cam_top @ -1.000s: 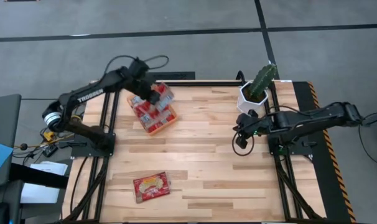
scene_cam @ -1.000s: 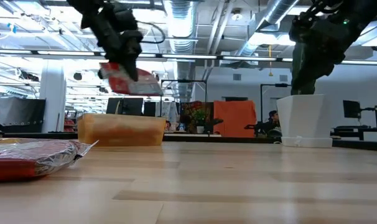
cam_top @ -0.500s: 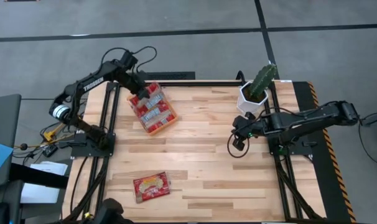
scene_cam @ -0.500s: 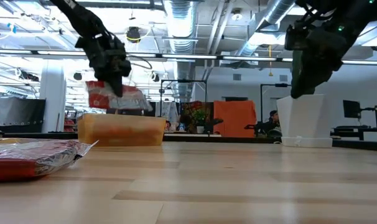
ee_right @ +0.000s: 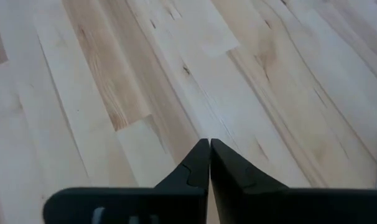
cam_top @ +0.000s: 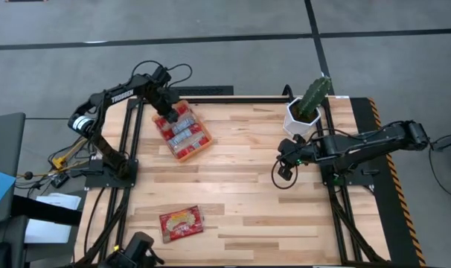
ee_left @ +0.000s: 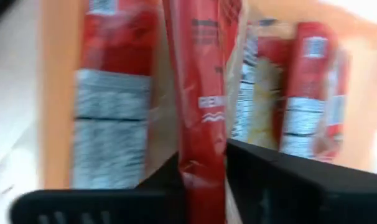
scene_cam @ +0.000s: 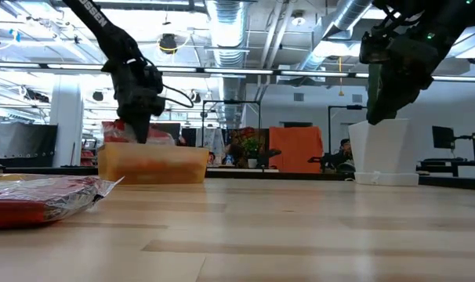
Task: Sort popcorn bags into baskets
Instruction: Put the red popcorn bag into the orange bin
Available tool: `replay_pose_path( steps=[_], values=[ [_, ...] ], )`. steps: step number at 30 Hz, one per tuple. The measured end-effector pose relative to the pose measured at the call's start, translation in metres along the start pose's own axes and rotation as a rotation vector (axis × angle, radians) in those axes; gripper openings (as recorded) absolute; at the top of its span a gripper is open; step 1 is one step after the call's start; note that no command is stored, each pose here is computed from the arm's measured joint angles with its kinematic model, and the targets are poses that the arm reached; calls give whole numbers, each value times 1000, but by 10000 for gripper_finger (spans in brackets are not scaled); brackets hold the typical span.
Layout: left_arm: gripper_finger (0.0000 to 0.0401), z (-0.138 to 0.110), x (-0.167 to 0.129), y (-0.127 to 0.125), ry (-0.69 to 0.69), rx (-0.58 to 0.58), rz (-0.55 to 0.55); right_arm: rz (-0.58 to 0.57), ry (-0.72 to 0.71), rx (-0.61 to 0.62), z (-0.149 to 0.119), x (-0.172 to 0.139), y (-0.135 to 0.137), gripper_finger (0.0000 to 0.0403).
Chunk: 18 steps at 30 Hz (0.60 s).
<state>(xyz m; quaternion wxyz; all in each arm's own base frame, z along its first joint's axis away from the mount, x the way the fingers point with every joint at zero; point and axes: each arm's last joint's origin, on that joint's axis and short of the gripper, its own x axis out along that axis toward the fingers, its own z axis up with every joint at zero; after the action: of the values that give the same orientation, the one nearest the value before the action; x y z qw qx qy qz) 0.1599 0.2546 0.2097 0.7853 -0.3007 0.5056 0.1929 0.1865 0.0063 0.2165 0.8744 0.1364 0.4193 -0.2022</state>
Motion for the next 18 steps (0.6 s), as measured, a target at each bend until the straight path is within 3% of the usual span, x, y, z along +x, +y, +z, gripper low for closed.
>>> replay_pose_path(
  steps=[12, 18],
  values=[
    [254, 6, 0, 3, -52, -71, 77, 1, 0, -3, 0, 0, 0, 33],
    [299, 7, -4, 1, -33, -113, 84, 1, 0, -3, 0, 0, 0, 24]
  ],
)
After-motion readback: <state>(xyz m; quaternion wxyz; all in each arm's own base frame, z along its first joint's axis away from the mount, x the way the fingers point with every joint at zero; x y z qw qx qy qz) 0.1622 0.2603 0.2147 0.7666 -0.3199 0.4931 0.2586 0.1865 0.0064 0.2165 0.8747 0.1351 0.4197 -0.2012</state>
